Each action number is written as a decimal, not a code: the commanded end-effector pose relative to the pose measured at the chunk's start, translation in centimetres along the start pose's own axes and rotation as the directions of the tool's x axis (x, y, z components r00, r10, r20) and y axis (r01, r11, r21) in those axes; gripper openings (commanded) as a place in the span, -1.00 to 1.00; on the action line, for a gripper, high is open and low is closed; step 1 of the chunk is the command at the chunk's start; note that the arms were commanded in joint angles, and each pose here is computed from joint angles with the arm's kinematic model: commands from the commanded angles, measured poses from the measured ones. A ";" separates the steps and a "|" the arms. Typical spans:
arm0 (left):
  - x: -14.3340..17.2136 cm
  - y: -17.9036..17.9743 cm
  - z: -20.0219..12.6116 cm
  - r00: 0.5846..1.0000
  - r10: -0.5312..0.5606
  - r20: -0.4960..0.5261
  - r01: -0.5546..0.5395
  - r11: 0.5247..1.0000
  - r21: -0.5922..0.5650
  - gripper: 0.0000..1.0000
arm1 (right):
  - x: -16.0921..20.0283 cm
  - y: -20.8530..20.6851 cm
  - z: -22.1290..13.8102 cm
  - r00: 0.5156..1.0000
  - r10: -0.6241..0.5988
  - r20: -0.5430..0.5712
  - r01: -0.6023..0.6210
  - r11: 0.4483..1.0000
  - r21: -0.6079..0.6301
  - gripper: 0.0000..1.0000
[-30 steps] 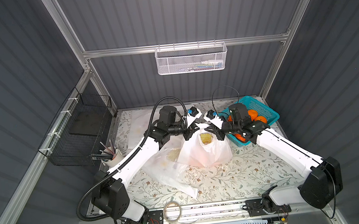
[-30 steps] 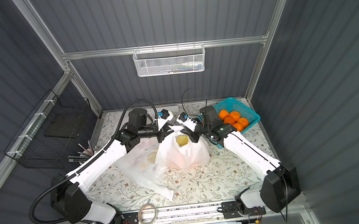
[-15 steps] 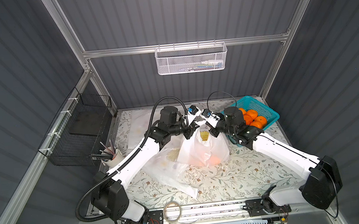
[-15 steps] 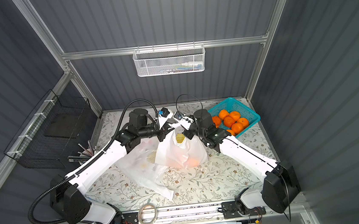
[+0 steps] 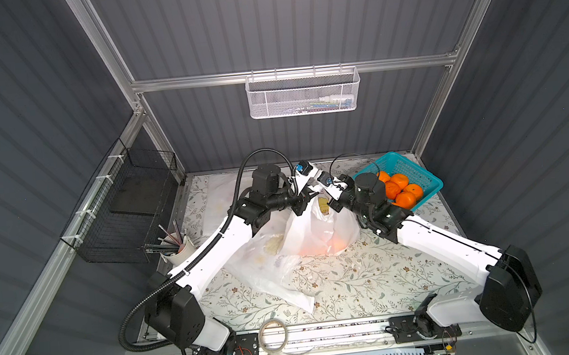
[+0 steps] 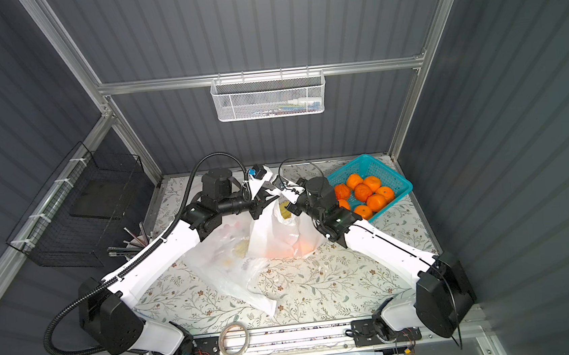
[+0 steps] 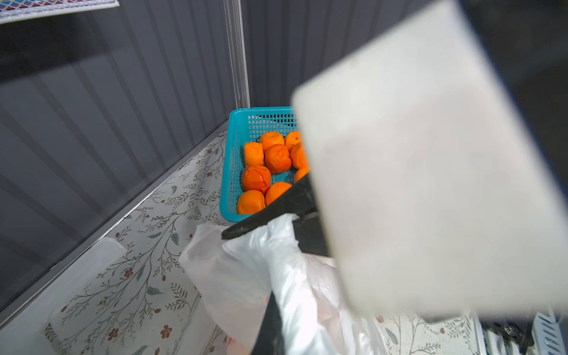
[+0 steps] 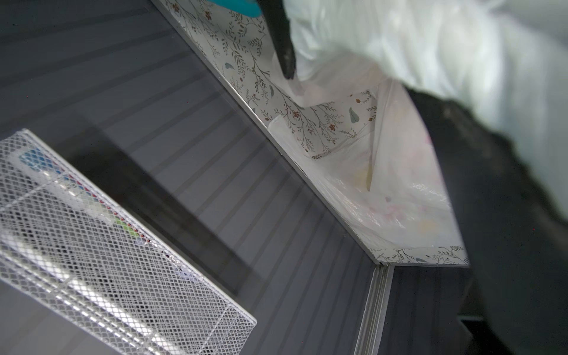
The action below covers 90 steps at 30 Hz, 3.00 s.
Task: Place the oranges into plastic bags & tie knots
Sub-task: Tie the plastic bag at the center of the board.
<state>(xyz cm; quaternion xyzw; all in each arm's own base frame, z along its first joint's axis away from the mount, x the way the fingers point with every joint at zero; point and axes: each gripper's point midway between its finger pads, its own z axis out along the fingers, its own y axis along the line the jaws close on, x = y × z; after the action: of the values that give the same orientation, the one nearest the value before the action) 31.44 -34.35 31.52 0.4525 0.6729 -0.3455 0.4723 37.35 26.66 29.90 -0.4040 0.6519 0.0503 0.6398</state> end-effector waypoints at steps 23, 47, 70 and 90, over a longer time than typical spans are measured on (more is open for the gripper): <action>1.8 -4.7 -2.6 0.997 -0.078 0.013 0.076 0.994 0.072 0.27 | 1.4 2.1 -0.8 0.923 0.295 0.247 -0.278 0.955 -0.103 -1.00; 6.7 2.2 1.0 0.971 -0.230 -0.060 0.229 0.973 -0.019 0.22 | 2.8 2.0 -2.2 0.943 0.269 0.195 -0.266 0.963 -0.042 -1.00; 8.3 -2.8 5.0 0.950 -0.305 -0.059 0.311 0.932 0.187 0.12 | 0.2 3.2 -3.0 0.891 0.338 0.302 -0.299 0.939 -0.168 -1.00; 8.9 2.5 -3.7 0.912 -0.407 0.057 0.409 0.911 -0.048 0.39 | 0.4 3.5 -4.2 0.861 0.363 0.356 -0.319 0.931 -0.177 -1.00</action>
<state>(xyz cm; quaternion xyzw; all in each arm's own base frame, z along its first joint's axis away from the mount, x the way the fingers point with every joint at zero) 31.52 -28.97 23.00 0.3004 0.7474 -0.4301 0.4077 32.58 26.25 27.54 -0.3029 0.5905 0.2661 0.6991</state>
